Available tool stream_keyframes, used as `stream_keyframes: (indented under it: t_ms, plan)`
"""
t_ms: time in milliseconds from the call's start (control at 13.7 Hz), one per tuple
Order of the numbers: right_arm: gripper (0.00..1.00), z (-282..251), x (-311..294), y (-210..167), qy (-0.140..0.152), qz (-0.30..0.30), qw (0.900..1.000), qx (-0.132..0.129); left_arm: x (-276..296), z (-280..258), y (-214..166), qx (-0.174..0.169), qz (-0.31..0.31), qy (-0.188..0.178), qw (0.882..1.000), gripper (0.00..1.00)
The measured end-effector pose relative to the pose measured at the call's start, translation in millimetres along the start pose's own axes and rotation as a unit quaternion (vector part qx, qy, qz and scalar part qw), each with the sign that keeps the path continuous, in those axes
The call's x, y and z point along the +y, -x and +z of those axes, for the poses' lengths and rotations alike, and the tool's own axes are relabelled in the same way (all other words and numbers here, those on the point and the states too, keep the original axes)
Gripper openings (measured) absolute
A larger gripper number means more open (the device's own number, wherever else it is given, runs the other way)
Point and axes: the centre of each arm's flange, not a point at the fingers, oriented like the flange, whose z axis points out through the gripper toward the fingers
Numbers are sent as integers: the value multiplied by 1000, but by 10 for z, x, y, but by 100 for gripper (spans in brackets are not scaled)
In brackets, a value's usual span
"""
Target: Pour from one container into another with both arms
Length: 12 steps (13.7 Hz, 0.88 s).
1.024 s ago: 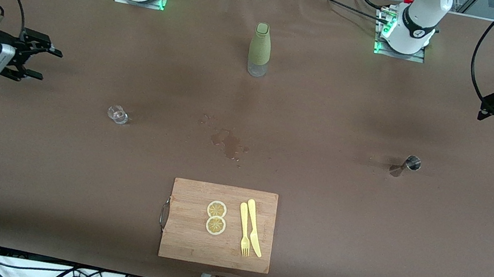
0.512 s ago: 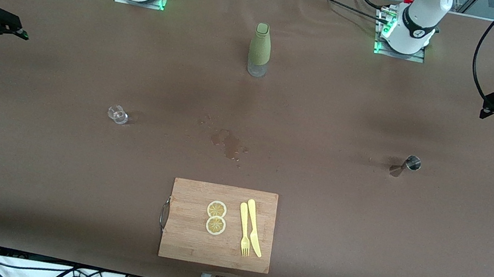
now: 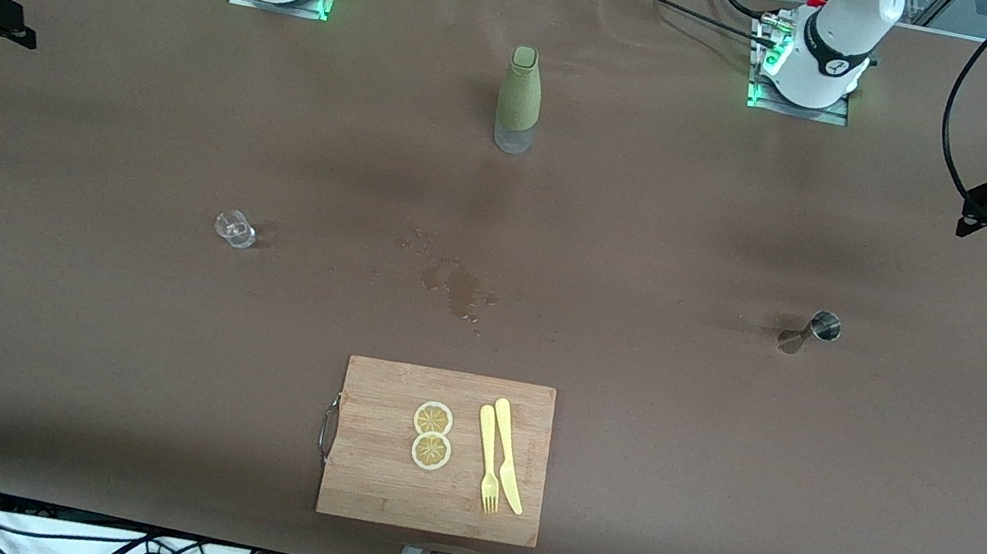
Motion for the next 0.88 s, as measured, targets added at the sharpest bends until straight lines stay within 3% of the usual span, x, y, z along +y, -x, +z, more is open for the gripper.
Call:
stream_keyframes:
  t_ms: [366,512,732,878]
  plan:
    - [100,-32,-448,-101,11,87,996,19,5,0,-2,3,-3,13,1000,100]
    - [100,-154,-558,-60,20,128,990,49,-30,0,6,4,-7,18,1000,100]
    - [100,-291,-367,120,17,156,981,114,-43,1,8,4,-8,18,1000,100]
    - [100,-398,-387,326,15,161,978,129,-42,1,8,4,-8,18,1000,100]
